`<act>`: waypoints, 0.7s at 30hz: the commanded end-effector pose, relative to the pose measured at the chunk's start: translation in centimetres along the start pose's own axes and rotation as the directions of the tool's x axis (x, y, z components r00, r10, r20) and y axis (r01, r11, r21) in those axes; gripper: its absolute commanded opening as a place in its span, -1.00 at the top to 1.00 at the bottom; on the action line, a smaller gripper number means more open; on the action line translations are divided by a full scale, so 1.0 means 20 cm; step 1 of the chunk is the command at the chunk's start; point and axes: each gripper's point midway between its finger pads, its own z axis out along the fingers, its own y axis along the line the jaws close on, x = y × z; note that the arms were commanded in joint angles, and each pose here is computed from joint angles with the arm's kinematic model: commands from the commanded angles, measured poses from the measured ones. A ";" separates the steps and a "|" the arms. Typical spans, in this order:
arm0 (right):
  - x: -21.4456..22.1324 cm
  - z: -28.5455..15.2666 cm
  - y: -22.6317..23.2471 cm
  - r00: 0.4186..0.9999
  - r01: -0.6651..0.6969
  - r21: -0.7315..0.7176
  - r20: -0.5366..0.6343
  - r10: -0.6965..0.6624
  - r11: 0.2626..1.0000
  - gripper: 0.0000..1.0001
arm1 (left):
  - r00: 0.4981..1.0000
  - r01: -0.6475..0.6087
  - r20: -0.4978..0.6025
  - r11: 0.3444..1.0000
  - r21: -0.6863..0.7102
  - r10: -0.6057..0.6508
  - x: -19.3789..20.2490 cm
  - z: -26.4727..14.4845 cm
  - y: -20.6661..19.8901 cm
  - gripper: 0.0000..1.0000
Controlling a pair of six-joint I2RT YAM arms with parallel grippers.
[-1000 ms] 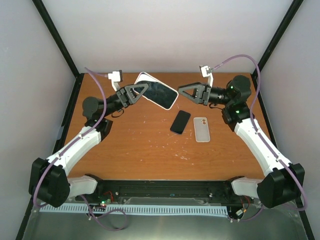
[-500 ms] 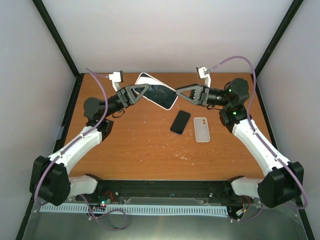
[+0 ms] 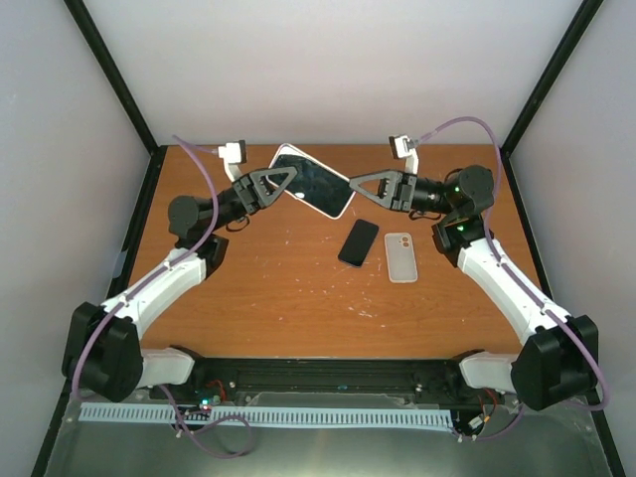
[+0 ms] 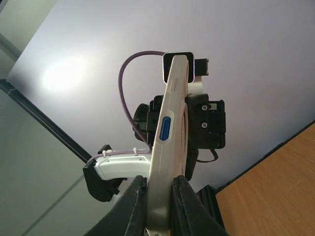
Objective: Take the phone out of the phone case
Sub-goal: Remove the phone case from the phone.
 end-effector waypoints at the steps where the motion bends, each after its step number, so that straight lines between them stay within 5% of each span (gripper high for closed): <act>1: -0.01 0.00 0.16 0.999 0.042 -0.104 0.007 -0.042 0.994 0.75 | 0.999 -0.034 0.005 0.999 0.041 0.033 0.00 0.01 0.01 0.99; 21: 0.22 0.14 0.63 0.957 0.166 -0.409 -0.153 -0.247 0.897 0.90 | 0.986 0.056 -0.163 0.986 0.155 -0.030 0.13 0.21 0.19 0.99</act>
